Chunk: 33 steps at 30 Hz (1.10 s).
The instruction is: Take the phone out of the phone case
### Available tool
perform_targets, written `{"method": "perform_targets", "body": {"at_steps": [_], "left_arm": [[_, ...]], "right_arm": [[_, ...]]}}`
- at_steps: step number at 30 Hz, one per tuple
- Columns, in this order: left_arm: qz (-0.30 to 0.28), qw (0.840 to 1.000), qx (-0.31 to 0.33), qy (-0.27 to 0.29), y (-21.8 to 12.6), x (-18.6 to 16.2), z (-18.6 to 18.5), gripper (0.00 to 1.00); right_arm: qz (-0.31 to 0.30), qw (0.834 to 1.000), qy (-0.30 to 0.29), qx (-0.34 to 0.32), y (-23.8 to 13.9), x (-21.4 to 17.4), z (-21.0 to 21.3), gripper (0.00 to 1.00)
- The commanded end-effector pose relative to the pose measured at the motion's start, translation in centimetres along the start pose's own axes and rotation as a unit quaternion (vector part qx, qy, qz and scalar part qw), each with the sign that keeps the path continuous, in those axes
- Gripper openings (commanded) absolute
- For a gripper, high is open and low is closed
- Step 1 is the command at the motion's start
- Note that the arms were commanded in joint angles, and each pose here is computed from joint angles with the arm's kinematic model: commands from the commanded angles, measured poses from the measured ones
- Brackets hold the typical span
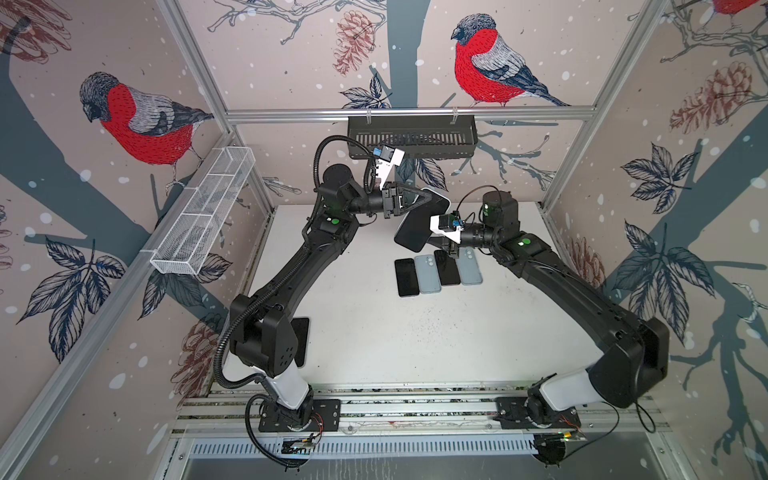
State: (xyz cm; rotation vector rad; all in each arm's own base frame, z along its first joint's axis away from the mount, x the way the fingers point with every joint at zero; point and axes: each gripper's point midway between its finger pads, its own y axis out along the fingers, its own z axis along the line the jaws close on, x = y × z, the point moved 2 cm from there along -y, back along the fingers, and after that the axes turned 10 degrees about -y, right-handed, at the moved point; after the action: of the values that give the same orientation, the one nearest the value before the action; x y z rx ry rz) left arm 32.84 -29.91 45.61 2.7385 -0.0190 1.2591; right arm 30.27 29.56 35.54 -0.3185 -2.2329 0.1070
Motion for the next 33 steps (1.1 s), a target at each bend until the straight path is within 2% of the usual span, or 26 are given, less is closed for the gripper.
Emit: {"method": "perform_targets", "body": {"at_steps": [1,7,11,14,18,24,30,33], "left_arm": [[0.01,1.0,-0.001,-0.022,0.0,-0.2,-0.1,0.0],[-0.067,0.997,0.042,-0.001,-2.0,3.3,-0.6,0.0],[-0.147,0.986,0.077,0.003,-4.1,6.8,-1.7,0.0],[-0.219,0.971,0.09,-0.044,-6.2,8.8,-0.9,0.0],[-0.27,0.957,0.07,-0.075,-7.1,10.0,-1.1,0.0],[-0.316,0.939,0.061,-0.124,-8.1,10.1,-0.3,0.0],[-0.34,0.928,0.07,-0.133,-8.8,9.5,-0.1,0.0],[-0.346,0.925,0.072,-0.137,-9.0,9.2,0.0,0.0]], "right_arm": [[-0.006,0.995,-0.057,-0.082,-0.7,1.4,-2.7,0.3],[0.003,0.991,0.024,-0.135,-3.0,0.5,-1.7,0.46],[-0.011,0.976,0.098,-0.194,-4.9,-0.1,-1.0,0.58],[-0.022,0.953,0.18,-0.242,-6.1,-0.8,-1.3,0.66],[-0.061,0.91,0.311,-0.267,-7.1,-0.9,-2.2,0.68],[-0.15,0.842,0.472,-0.214,-6.4,0.5,-3.1,0.69],[-0.193,0.816,0.528,-0.133,-3.6,2.6,-3.1,0.7],[-0.211,0.813,0.533,-0.104,-2.6,3.8,-3.1,0.7]]}}
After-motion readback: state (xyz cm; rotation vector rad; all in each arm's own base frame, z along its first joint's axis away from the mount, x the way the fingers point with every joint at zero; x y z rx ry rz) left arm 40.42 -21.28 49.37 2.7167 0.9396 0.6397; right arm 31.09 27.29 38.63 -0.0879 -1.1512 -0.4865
